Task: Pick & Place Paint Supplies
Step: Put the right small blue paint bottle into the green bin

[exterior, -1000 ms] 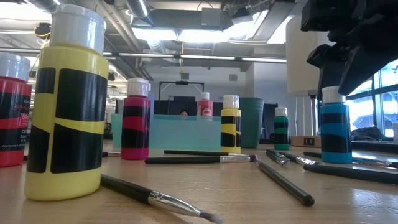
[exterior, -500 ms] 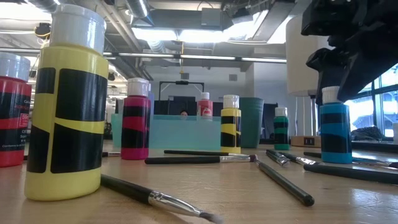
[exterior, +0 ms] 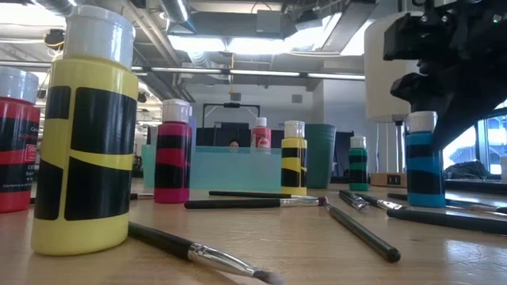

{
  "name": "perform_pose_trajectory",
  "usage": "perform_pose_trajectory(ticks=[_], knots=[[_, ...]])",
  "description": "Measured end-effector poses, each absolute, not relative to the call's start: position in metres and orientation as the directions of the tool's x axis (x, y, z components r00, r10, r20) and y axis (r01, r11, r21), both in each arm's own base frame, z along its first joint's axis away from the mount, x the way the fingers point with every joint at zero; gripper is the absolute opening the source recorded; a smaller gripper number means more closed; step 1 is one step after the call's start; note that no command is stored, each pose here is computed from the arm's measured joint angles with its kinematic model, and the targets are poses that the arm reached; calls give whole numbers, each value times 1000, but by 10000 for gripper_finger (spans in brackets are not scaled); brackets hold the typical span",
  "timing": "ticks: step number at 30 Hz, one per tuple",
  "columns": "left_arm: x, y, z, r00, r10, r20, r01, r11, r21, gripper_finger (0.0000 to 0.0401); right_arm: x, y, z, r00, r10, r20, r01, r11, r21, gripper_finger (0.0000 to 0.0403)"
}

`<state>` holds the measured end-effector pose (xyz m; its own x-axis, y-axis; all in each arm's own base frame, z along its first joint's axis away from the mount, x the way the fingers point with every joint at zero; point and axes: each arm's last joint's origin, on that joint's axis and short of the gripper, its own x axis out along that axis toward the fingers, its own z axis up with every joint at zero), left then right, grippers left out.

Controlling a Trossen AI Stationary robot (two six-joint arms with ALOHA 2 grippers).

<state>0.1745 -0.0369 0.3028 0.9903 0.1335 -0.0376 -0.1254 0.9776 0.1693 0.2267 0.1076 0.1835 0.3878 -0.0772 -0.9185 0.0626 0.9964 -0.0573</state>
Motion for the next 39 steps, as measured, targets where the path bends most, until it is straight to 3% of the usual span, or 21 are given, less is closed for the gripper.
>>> perform_pose_trajectory(ticks=[6, 21, 32, 39], knots=[[174, -37, 303, 990, 133, -39, -125, 978, 168, 114, 233, 111, 178, 393, -70, -917, 61, 997, -50, 151], [174, -37, 303, 990, 133, -39, -124, 975, 186, 114, 236, 113, 185, 398, -34, -917, 111, 994, 11, 143], [158, -30, 324, 970, 232, 70, -237, 968, 79, 112, 255, 123, 248, 453, -10, -891, 129, 990, 54, 143], [147, -25, 324, 953, 299, 48, -302, 949, 86, 110, 266, 121, 301, 538, -10, -843, 138, 988, 76, 143]])
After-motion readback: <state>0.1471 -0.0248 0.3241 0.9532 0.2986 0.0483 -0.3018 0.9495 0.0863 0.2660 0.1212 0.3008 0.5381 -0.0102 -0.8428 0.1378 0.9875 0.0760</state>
